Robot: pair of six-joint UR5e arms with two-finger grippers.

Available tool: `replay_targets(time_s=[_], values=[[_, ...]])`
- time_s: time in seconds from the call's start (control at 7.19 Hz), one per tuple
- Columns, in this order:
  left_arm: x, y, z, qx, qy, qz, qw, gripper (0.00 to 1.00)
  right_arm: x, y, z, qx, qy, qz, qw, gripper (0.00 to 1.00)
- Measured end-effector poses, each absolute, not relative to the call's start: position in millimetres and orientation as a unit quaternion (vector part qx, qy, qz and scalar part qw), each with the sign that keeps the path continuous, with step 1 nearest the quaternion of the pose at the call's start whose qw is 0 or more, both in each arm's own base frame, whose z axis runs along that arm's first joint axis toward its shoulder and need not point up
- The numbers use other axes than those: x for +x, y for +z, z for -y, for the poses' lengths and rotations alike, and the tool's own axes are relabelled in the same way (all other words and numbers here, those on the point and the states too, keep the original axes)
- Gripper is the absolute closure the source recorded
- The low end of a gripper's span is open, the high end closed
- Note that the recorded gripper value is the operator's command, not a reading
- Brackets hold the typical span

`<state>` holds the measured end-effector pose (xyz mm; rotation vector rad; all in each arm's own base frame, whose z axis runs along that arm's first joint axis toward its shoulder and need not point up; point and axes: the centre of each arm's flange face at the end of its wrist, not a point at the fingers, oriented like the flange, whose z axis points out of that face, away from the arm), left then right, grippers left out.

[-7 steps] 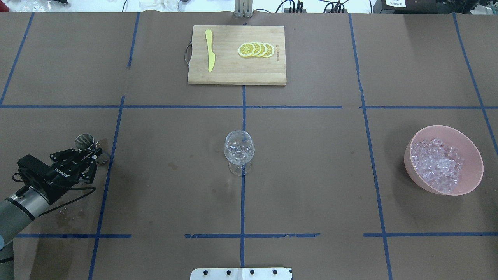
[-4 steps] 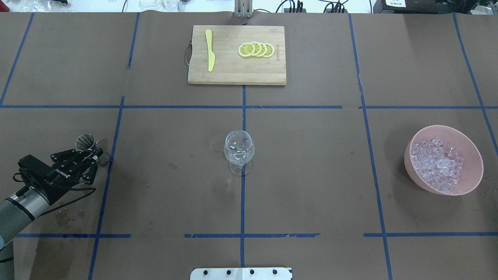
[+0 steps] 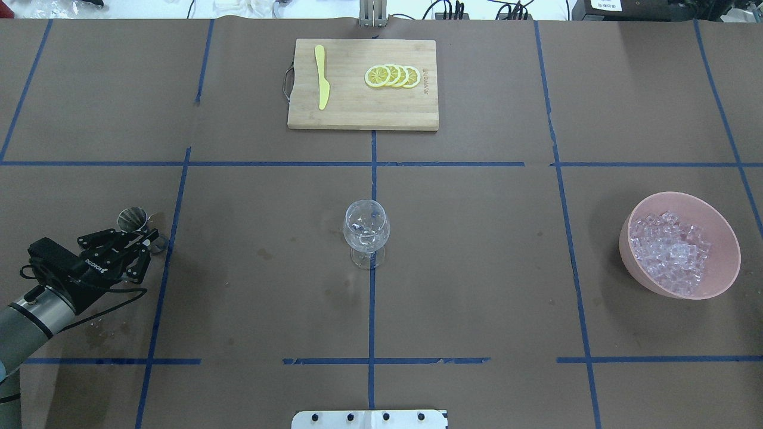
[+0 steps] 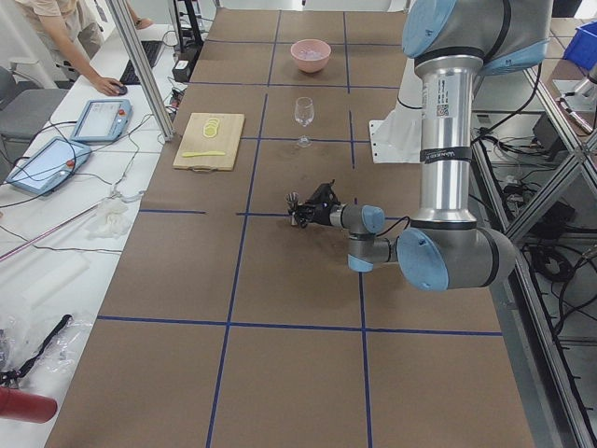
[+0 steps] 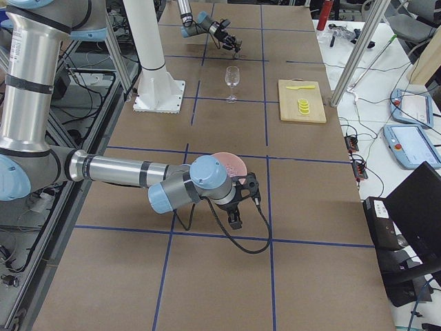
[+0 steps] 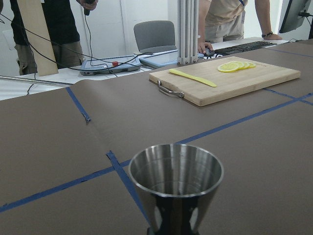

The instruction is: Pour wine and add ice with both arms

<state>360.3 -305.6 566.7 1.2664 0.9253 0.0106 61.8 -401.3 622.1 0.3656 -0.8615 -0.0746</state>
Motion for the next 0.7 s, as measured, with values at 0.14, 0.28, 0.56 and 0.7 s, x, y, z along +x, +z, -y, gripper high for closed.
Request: replay_targets(time_s=[0.14, 0.28, 0.56, 0.7], values=[[360.1, 566.8, 305.6, 0.57, 0.005, -0.417, 0.708, 0.53, 61.8, 621.9, 401.3, 0.176, -0.036, 0.415, 0.892, 0.0], [360.0, 566.9, 305.5, 0.57, 0.005, -0.417, 0.708, 0.52, 61.8, 621.6, 401.4, 0.177, -0.036, 0.415, 0.892, 0.0], [359.4, 566.4, 305.4, 0.571, 0.004, -0.417, 0.707, 0.04, 61.8, 621.0, 402.0, 0.177, -0.036, 0.415, 0.892, 0.0], [358.5, 565.5, 305.7, 0.571, 0.003, -0.419, 0.706, 0.0, 61.8, 621.0, 402.0, 0.177, -0.036, 0.415, 0.892, 0.0]])
